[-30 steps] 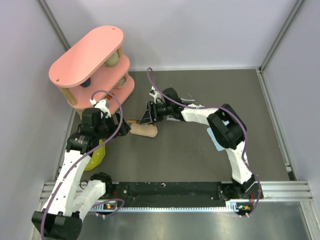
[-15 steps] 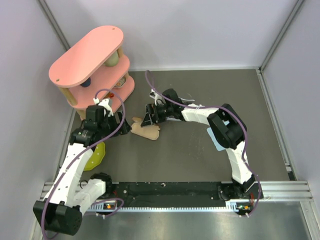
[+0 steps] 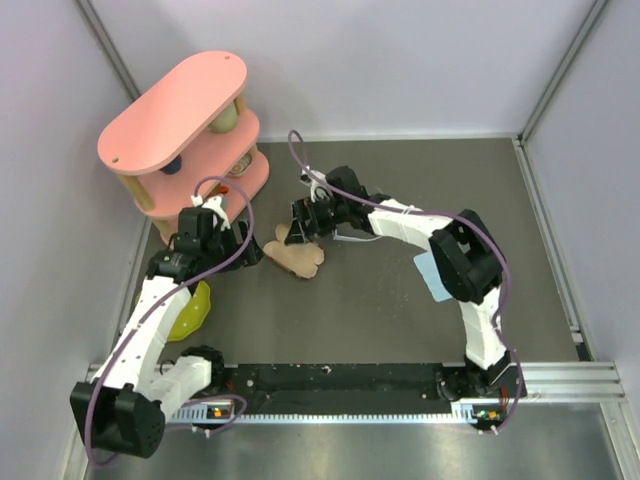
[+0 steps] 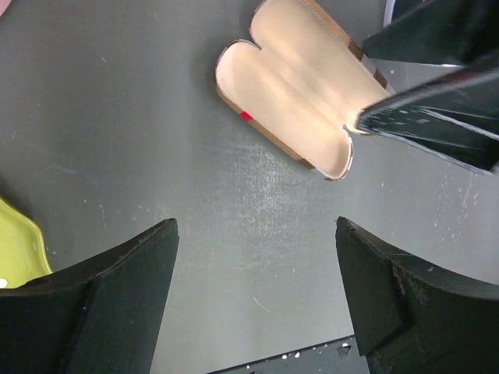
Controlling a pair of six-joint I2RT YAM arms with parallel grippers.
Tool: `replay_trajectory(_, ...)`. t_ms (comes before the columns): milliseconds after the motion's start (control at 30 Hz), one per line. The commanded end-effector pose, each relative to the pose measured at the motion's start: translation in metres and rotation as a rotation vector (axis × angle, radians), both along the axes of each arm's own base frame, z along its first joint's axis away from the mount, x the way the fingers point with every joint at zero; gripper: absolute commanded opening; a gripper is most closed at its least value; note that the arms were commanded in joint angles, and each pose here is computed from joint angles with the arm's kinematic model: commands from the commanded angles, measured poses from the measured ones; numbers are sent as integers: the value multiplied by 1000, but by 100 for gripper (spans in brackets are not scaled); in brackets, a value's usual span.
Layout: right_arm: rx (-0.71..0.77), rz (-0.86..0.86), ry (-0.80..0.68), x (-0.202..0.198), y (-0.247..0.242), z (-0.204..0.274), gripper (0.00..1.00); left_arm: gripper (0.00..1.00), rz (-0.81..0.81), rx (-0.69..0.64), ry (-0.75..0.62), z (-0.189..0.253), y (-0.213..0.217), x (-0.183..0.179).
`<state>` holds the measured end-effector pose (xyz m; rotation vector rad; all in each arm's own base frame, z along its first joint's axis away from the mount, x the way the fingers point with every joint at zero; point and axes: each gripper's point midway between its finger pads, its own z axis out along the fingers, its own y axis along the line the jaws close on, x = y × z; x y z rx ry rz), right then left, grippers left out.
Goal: Organize the sunglasses
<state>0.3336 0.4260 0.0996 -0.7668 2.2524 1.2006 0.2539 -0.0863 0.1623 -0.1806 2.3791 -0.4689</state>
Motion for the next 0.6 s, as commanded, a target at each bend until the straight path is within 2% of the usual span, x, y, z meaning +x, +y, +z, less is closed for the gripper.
replay_trajectory(0, 37, -75, -193, 17, -14, 70, 92, 86, 65, -2, -44, 0, 4, 24)
replay_trajectory(133, 1, -205, -218, 21, -36, 88, 91, 84, 99, -17, -32, -9, 2, 45)
replay_trajectory(300, -54, -381, -221, 14, -74, 94, 78, 80, 81, -72, -8, -18, -13, 72)
replay_trajectory(467, -184, -562, -159, 2, -123, 65, 67, 76, 92, -88, 21, -36, -20, 104)
replay_trajectory(567, -240, -677, -116, -1, -153, 53, 57, 73, 126, -55, 51, -49, -15, 118)
